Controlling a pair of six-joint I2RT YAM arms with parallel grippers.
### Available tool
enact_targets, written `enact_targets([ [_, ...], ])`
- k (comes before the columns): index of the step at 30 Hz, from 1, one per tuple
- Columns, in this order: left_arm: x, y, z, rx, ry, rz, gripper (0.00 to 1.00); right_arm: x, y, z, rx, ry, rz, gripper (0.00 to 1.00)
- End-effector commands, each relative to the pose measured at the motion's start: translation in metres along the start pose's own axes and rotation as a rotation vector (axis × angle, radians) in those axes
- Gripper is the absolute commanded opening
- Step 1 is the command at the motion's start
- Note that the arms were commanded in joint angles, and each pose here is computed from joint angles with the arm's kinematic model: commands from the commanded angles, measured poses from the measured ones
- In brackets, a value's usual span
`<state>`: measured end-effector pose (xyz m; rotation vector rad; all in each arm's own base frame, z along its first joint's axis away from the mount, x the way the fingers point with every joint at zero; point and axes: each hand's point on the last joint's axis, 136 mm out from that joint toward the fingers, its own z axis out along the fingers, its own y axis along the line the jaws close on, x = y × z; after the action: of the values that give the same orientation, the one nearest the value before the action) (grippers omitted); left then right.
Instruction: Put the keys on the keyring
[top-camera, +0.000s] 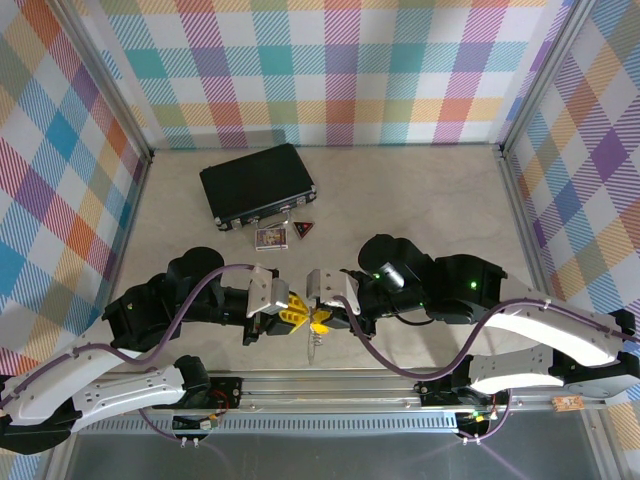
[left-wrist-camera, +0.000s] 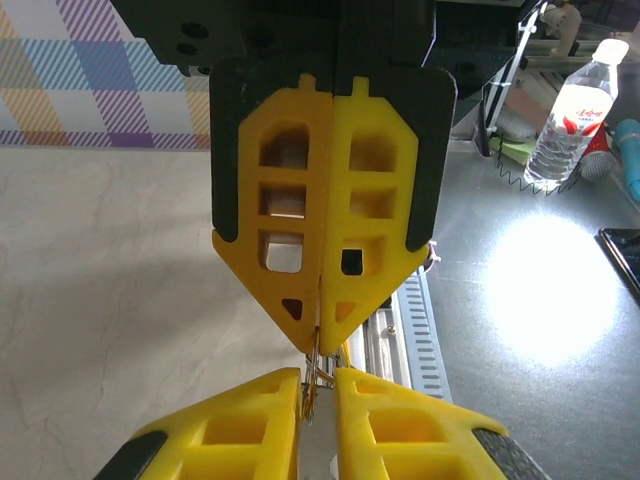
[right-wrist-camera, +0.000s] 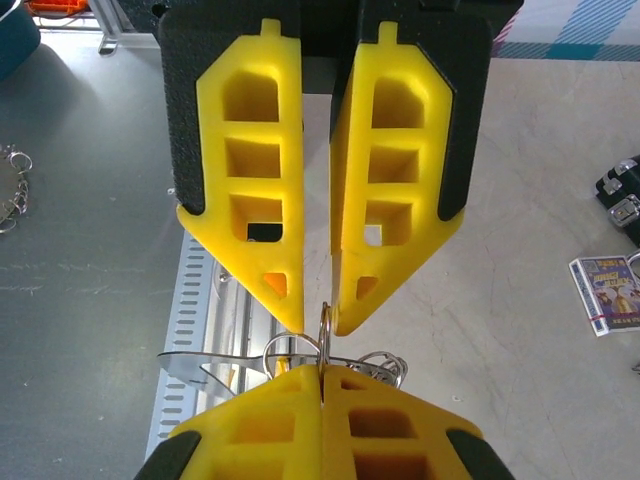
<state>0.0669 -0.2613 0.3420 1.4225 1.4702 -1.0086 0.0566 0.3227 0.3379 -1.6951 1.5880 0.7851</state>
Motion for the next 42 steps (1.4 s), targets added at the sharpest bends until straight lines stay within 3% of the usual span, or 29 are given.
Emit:
enact_targets([
  [1,-0.011,-0.002,-0.001,0.016,-0.044,0.026,0.13,-0.014,0.005,-0.003,-0.02,-0.059,-0.031,0.0],
  [17,-0.006,0.0,0.001,0.003,-0.056,0.043,0.0,-0.023,0.008,-0.001,-0.039,-0.115,-0.031,0.0],
  [20,-0.015,-0.001,-0.004,-0.007,-0.108,0.046,0.0,-0.025,0.004,-0.002,-0.018,-0.139,-0.019,0.0],
  [26,-0.041,-0.004,-0.011,0.003,-0.279,0.037,0.0,-0.034,-0.009,-0.012,0.078,-0.284,0.036,0.19],
  [31,-0.058,-0.009,-0.025,0.009,-0.377,0.021,0.0,-0.037,-0.003,-0.026,0.071,-0.411,0.059,0.22],
  [42,-0.063,-0.005,-0.025,0.011,-0.515,-0.042,0.0,-0.042,0.007,-0.036,0.02,-0.499,0.096,0.29],
])
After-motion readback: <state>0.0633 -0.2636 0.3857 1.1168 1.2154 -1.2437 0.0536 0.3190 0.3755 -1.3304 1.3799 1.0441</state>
